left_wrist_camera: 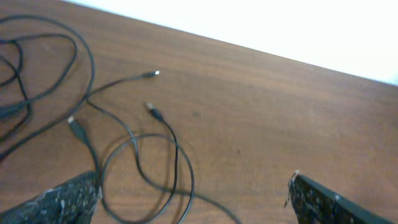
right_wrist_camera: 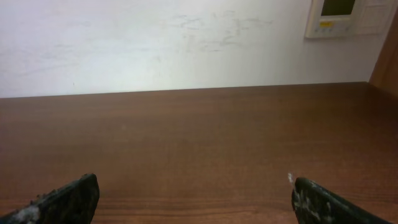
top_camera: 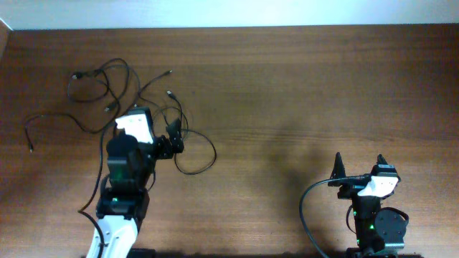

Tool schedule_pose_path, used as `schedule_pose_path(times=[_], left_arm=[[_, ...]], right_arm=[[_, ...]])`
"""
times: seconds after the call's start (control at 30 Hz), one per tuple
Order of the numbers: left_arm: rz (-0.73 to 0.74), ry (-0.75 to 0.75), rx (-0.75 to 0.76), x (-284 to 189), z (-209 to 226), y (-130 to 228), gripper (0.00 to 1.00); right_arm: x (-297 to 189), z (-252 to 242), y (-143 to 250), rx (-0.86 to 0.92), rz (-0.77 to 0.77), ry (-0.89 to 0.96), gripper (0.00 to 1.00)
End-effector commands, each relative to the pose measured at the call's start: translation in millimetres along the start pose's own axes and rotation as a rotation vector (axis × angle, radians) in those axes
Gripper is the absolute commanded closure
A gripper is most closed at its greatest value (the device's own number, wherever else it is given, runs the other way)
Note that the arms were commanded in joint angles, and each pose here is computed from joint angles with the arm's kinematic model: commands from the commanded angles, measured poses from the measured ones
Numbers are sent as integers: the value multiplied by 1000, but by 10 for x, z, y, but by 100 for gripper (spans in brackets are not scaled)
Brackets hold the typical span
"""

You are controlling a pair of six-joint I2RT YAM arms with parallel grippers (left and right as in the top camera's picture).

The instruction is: Untangle cables

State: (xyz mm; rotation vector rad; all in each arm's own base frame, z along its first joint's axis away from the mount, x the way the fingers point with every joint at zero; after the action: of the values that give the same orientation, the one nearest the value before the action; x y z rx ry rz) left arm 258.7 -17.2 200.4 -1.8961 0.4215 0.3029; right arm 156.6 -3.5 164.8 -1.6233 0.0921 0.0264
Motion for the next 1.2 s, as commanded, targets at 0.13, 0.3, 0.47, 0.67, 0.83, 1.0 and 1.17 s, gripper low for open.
schedule_pose_path(times=[0.13,0.3,0.47,0.67,0.83,1.0,1.17], left_arm=[[-57,51,31,-76,135,450,1],[-69,55,32,-143,236,761,1],[-21,42,26,-210,316,1021,1],[33,-2,17,-330,355,1112,1],[17,-21,20,-459,358,1122,1],[-116,-2,97,-587,307,970,1],[-259,23,251,-710,235,811,1]], right_arm=[[-3,5,15,8,1,-1,2],[-3,5,15,8,1,-1,2],[-3,5,15,8,1,-1,2],[-3,5,15,8,1,-1,2],[-3,5,15,8,1,-1,2],[-3,5,15,8,1,0,2],[-3,5,15,8,1,0,1]])
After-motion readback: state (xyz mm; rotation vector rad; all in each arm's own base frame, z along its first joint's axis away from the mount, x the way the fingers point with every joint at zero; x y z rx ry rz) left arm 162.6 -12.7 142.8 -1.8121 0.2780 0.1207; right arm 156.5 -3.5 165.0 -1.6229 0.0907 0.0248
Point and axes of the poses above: each gripper's point midway between its finger pads, its own x axis out along the fingers, its own z axis along the line the jaws close on, y = z × x, the point moved 9 cm from there along -x, back along the fingers, and after that the axes turned 6 degrees about -x, right-handed, at the moved point
